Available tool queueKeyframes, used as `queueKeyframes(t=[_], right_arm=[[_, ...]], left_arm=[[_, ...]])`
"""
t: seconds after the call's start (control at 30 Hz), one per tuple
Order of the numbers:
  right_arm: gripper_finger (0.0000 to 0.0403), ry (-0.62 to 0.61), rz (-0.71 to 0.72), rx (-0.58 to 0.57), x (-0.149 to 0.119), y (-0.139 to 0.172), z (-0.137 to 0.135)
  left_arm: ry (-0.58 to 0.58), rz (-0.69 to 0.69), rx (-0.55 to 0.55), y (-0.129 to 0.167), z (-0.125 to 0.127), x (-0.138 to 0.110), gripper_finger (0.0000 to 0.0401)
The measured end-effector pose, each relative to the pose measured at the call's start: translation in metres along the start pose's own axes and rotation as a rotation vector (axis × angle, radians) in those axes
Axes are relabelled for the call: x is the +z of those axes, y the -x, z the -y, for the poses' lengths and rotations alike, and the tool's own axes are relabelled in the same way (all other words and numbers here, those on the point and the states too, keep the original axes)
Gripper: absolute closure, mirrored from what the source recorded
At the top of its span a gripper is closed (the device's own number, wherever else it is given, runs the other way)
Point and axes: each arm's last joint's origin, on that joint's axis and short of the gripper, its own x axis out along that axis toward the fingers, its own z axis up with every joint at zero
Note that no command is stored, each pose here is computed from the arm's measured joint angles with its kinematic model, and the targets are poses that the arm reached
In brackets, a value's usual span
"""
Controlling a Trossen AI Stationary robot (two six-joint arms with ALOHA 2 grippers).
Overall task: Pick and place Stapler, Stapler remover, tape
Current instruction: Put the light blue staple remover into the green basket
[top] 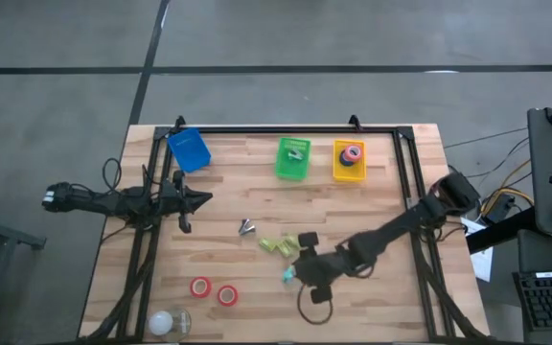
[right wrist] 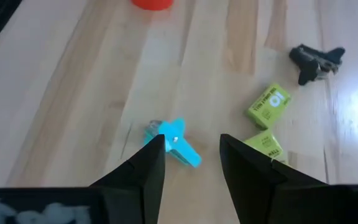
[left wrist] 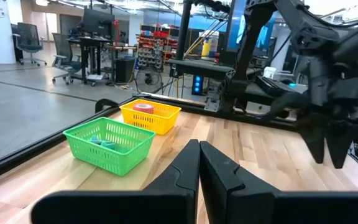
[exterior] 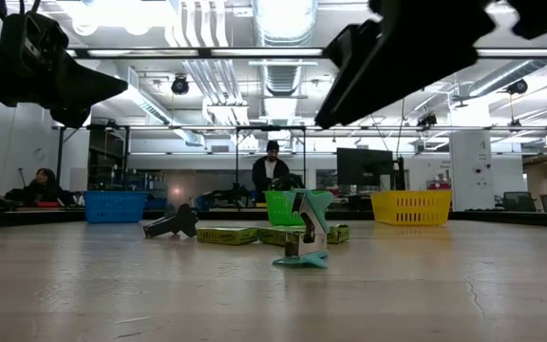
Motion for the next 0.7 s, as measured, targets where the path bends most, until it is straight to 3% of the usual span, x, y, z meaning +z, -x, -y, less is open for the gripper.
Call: queueKeyframes(t=[0.23, 0.43, 0.7], right_arm=[[0.0254, -0.023, 0.092, -0.028, -0.009, -0.003, -0.011], [0.0252, -0.073, 0.046, -0.010, -0.021, -0.017, -0.016], [0.0252, -0.012, 0.012, -0.018, -0.017, -0.035, -0.027]], left_arm=[[0.000, -0.001, 0.000, 0.000, 0.000, 0.000, 0.0387], [0.000, -0.001, 0.000, 0.000, 0.000, 0.000, 0.0387], [-0.001, -0.002, 0.000, 0.000, 0.000, 0.000, 0.0387]])
